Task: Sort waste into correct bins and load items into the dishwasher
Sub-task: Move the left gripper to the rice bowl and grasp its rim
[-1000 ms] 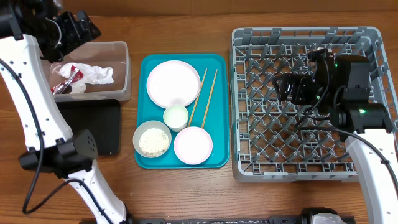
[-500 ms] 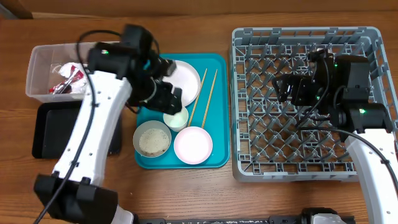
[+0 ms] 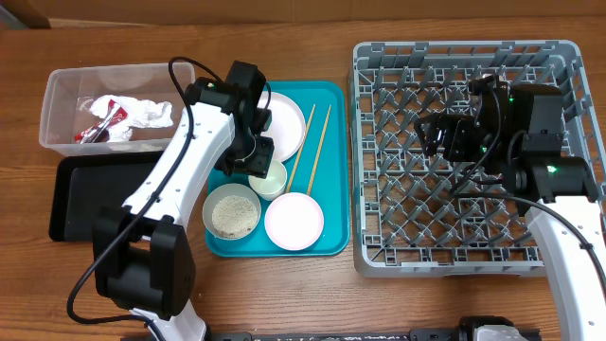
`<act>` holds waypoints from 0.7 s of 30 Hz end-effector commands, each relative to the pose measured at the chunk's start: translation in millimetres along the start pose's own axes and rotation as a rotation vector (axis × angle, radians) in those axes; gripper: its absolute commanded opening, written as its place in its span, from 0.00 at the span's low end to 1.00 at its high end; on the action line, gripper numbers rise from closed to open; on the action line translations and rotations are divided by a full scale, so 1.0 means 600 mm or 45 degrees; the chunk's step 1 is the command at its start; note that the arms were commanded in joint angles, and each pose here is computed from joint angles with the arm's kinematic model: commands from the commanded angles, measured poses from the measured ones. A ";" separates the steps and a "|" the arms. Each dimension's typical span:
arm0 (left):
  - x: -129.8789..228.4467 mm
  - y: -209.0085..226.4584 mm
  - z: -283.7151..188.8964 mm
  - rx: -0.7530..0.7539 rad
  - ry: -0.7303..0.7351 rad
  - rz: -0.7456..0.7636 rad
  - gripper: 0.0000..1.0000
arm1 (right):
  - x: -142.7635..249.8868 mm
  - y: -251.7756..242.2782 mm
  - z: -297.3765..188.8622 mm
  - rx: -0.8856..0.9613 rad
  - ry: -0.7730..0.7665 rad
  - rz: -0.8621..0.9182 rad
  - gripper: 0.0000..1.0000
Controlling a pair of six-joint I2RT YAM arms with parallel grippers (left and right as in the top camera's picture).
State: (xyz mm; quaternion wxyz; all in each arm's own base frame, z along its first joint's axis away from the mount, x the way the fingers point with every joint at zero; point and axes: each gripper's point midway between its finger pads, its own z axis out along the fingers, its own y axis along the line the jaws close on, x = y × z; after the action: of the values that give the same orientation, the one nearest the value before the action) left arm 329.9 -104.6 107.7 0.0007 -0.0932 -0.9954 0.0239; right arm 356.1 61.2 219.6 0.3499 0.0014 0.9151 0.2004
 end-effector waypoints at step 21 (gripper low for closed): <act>0.149 -0.035 0.064 0.105 -0.026 -0.105 0.45 | -0.018 0.002 -0.006 -0.003 -0.038 -0.006 1.00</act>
State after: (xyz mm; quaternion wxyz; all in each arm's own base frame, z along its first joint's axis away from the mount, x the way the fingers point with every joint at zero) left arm 247.3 -104.0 82.3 -0.0104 -0.0148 -0.9981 0.0589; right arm 357.6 61.2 221.0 0.3539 0.0005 0.9136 0.2004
